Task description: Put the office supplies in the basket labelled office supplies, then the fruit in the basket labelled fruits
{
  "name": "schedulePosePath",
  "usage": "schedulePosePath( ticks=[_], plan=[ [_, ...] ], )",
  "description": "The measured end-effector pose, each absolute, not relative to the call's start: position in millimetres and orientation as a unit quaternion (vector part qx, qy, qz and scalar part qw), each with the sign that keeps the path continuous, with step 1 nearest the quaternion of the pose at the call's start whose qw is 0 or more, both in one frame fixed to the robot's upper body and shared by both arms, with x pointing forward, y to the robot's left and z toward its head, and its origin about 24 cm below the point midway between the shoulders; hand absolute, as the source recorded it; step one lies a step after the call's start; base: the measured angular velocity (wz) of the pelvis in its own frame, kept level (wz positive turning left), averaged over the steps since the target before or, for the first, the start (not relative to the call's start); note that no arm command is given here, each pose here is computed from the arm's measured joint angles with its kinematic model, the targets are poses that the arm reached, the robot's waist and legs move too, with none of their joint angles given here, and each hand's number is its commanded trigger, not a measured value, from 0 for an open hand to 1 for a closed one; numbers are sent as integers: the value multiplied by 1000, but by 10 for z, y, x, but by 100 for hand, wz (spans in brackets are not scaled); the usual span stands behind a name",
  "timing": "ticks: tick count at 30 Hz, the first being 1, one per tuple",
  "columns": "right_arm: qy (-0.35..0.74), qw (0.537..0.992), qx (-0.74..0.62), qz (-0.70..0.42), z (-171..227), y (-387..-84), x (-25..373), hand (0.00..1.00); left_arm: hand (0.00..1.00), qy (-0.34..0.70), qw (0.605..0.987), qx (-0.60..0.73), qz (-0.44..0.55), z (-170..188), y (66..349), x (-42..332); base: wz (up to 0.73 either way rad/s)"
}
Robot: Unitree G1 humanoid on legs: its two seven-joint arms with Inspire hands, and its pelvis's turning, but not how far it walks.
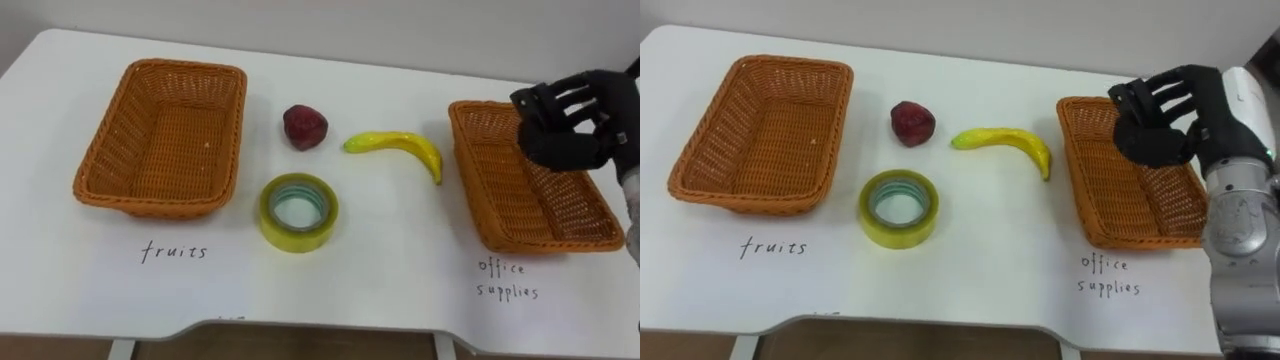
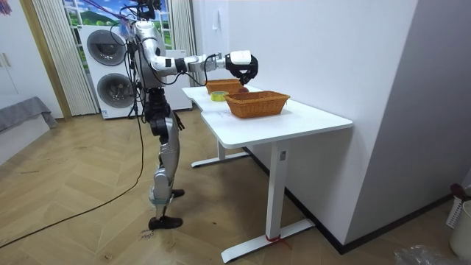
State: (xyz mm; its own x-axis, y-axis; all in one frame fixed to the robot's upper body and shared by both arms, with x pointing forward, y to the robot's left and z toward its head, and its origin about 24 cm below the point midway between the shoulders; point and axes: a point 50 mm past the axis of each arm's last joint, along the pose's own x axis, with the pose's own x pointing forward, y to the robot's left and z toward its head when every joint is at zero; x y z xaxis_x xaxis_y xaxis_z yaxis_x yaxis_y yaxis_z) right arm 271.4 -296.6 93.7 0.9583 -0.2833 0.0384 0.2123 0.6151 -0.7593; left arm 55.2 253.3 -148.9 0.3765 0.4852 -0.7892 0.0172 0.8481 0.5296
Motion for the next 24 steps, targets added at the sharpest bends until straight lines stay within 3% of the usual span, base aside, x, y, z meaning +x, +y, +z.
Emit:
schedulePosePath(
  ticks=[7, 8, 9, 10, 11, 24],
  plan=[
    [44, 898, -415, -143, 921, -2978, 2712, 100, 0, 535, 798, 234, 147, -1482, 2541, 580, 0],
    [43, 898, -415, -143, 922, -2977, 2712, 76, 0, 535, 798, 234, 147, -1482, 2540, 582, 0],
    [43, 898, -415, -143, 921, -2976, 2712, 60, 0, 534, 799, 234, 147, -1481, 2541, 586, 0],
    [43, 898, -415, -142, 921, -2975, 2712, 9, 0, 534, 799, 234, 147, -1481, 2542, 586, 0],
    [41, 898, -415, -141, 919, -2973, 2712, 0, 0, 534, 799, 234, 147, -1481, 2542, 586, 0],
    [52, 905, -401, -128, 790, -2953, 2659, 0, 0, 534, 799, 234, 147, -1481, 2541, 578, 0]
  ],
)
